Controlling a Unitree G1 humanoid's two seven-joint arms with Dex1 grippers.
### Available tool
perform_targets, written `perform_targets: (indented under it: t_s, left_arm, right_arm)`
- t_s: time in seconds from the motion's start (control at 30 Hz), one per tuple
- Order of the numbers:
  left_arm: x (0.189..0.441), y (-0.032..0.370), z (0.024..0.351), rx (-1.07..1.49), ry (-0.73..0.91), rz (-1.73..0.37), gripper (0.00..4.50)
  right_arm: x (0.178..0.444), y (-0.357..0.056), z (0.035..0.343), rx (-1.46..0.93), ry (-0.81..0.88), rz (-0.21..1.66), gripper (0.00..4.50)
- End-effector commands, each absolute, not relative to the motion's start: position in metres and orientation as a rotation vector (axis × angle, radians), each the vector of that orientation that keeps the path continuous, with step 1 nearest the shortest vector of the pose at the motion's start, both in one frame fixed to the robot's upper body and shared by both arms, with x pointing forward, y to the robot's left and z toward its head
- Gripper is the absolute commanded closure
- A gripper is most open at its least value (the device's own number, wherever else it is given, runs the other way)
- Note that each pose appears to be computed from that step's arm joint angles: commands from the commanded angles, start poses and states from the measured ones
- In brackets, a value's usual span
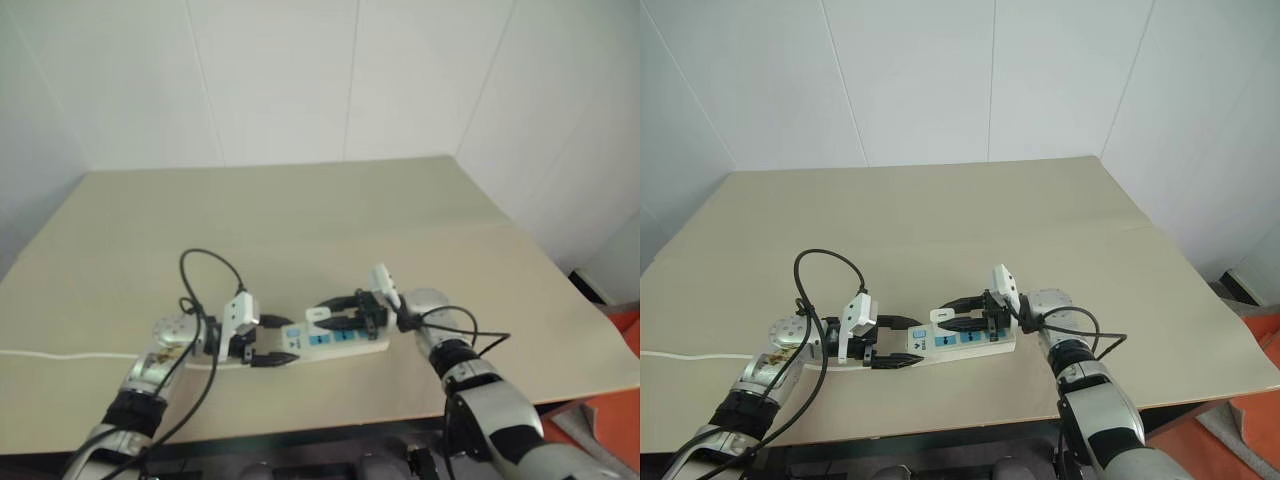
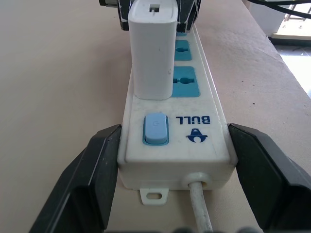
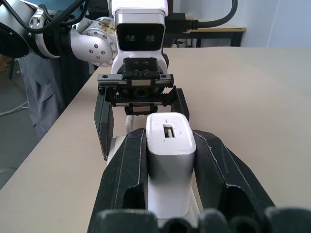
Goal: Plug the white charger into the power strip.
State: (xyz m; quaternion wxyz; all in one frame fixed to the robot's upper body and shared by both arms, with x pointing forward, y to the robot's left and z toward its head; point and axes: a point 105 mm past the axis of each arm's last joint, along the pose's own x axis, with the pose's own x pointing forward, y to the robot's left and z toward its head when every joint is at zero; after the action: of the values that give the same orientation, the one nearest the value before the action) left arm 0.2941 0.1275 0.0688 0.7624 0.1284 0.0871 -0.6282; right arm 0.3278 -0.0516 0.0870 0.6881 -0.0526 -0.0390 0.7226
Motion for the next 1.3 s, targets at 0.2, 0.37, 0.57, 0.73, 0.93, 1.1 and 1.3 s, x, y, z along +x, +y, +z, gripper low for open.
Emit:
perform_targets:
  t_s: [0.2, 0.37, 0.57, 0.73, 0.93, 1.1, 1.3]
  left_arm:
    - [0.287, 0.126, 0.062, 0.298, 0.223, -1.411, 1.31]
    - [0.287, 0.125, 0.061, 0.285, 0.225, -1.408, 1.31]
    - [0.288, 0.123, 0.066, 0.217, 0.245, -1.430, 0.59]
    - [0.288, 0.124, 0.093, 0.122, 0.146, -1.458, 0.02]
    - [0.298, 0.152, 0.125, 0.095, 0.055, -1.344, 0.02]
    - [0.291, 0.183, 0.137, 0.143, 0.065, -1.296, 0.02]
    - [0.283, 0.224, 0.115, 0.312, 0.191, -1.192, 0.02]
  right_arm:
    - [0.306, -0.079, 0.038, -0.178, 0.124, 1.639, 1.05]
    - [0.305, -0.086, 0.041, -0.238, 0.107, 1.669, 0.01]
    - [0.308, -0.093, 0.049, -0.275, 0.082, 1.658, 0.00]
    - [0.312, -0.102, 0.064, -0.290, 0.038, 1.637, 0.00]
    - [0.312, -0.136, 0.116, -0.257, -0.095, 1.561, 0.00]
    - [0.286, -0.187, 0.149, -0.336, -0.054, 1.504, 0.00]
    - [0.265, -0.250, 0.165, -0.515, 0.087, 1.339, 0.00]
